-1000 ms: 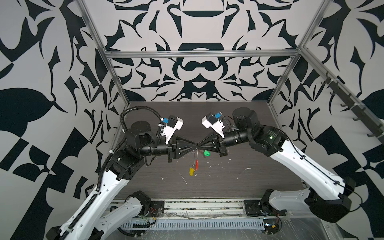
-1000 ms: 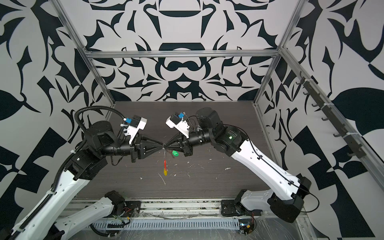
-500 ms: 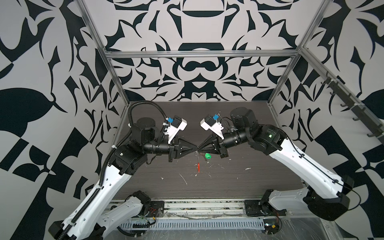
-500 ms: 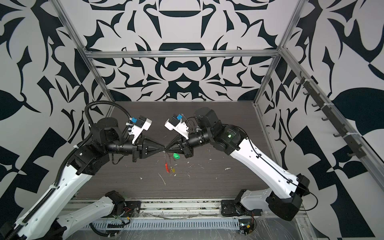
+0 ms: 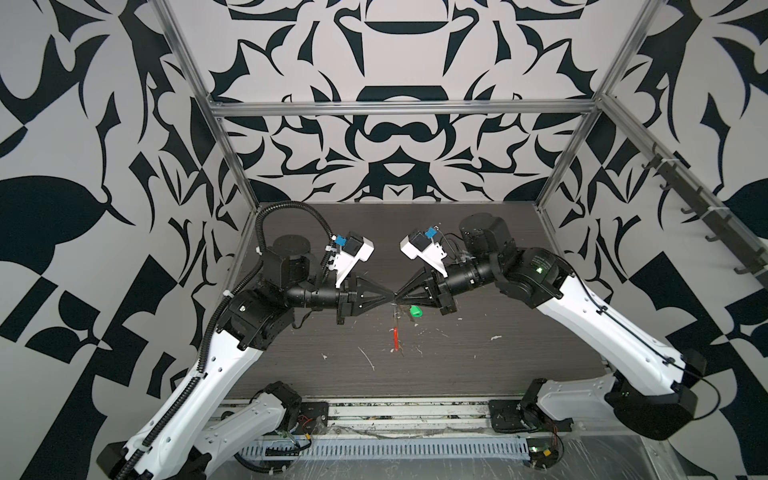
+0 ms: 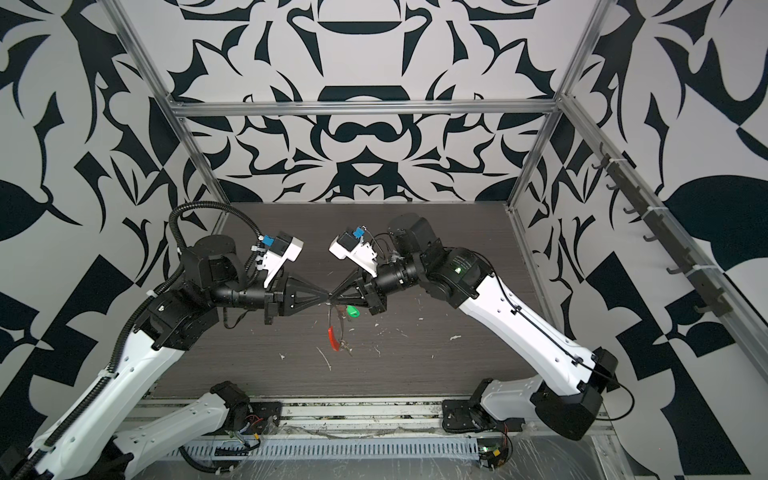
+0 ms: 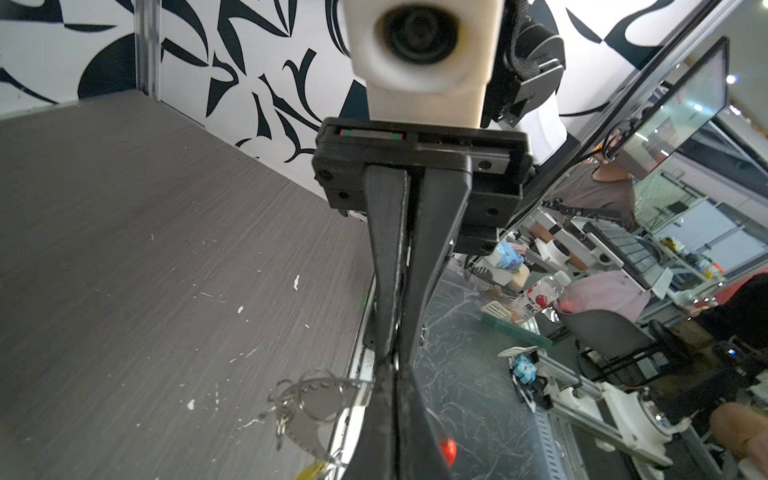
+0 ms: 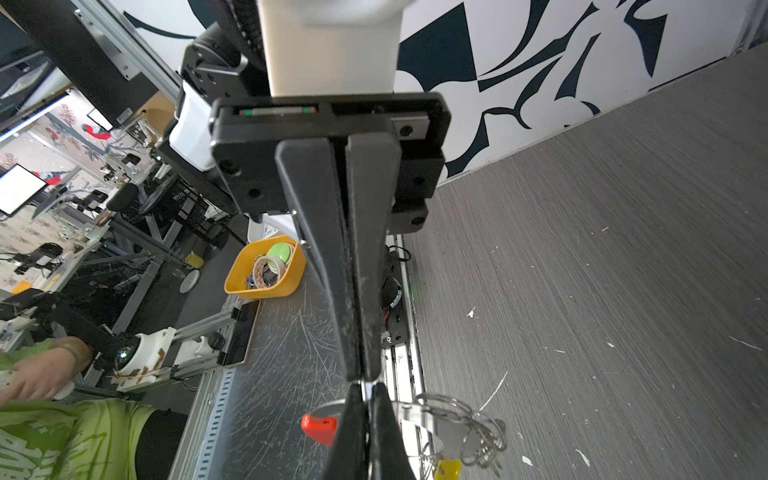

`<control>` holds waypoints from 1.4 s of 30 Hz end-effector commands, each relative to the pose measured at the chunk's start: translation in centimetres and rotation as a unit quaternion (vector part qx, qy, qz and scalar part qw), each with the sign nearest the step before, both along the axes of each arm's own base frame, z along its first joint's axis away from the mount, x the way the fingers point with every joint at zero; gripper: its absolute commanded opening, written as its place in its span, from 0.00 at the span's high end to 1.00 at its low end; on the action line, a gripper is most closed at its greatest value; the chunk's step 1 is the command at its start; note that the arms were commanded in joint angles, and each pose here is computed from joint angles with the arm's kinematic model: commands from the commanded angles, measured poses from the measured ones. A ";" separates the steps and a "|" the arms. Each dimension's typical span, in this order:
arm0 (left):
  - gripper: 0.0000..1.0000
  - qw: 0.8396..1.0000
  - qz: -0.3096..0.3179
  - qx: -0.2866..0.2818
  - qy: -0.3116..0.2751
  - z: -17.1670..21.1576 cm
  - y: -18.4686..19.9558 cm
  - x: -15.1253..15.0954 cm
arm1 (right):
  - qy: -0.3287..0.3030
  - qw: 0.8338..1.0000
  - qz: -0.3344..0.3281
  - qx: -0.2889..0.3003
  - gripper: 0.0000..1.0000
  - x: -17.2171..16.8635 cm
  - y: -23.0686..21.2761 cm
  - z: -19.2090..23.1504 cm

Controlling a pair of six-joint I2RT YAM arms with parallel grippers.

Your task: Remove the keys from the keyring

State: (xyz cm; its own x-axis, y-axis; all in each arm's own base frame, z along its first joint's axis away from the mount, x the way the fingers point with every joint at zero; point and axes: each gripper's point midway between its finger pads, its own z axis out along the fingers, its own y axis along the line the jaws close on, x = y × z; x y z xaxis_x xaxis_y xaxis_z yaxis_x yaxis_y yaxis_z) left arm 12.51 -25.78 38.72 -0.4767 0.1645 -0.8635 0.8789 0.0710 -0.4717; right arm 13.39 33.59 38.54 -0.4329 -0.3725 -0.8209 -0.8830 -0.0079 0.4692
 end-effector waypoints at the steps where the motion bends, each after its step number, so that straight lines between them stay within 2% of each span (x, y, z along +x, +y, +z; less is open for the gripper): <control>1: 1.00 1.000 -0.019 -0.011 -0.002 0.3 -0.3 -0.5 | -0.041 0.998 -0.003 0.049 1.00 0.7 0.8 3.1; 5: 1.00 1.000 -0.002 -0.025 -0.014 0.3 -0.2 0.0 | -0.043 0.998 -0.009 0.055 1.00 0.9 1.0 3.2; 6: 1.00 0.999 0.006 -0.031 -0.020 0.4 -0.2 0.1 | -0.048 0.997 -0.015 0.059 0.97 1.1 1.0 3.3; 9: 1.00 0.997 0.031 -0.048 -0.045 0.9 0.3 0.5 | -0.066 0.995 -0.035 0.066 0.69 1.5 0.7 3.3; 12: 1.00 0.993 0.053 -0.072 -0.075 1.7 0.8 0.6 | -0.086 0.991 -0.058 0.079 0.59 1.9 0.2 3.3; 21: 1.00 0.986 0.078 -0.106 -0.104 2.5 1.6 0.4 | -0.116 0.977 -0.119 0.131 0.56 2.5 -1.1 2.9; 26: 1.00 0.982 0.093 -0.120 -0.111 2.8 1.9 0.6 | -0.111 0.977 -0.104 0.150 0.54 1.7 -0.8 2.5; 33: 1.00 0.982 0.100 -0.124 -0.103 2.8 1.9 0.9 | -0.126 0.978 -0.098 0.132 0.53 1.3 0.4 1.9; 39: 1.00 0.983 0.099 -0.121 -0.101 2.7 1.9 0.8 | -0.134 0.977 -0.111 0.126 0.62 1.9 0.5 2.0; 42: 1.00 0.982 0.103 -0.119 -0.101 2.6 2.0 1.0 | -0.138 0.976 -0.114 0.128 0.64 1.8 0.3 2.4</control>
State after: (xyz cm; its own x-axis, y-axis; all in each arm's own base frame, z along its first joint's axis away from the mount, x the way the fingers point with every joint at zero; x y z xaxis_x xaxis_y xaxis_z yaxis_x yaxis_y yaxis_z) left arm 13.58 -23.95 41.25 -0.3092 -0.1219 -0.9431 0.9307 0.1649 -0.3265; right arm 15.33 34.32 37.38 -0.3008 -0.1328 -0.9444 -0.9508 0.1194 0.2860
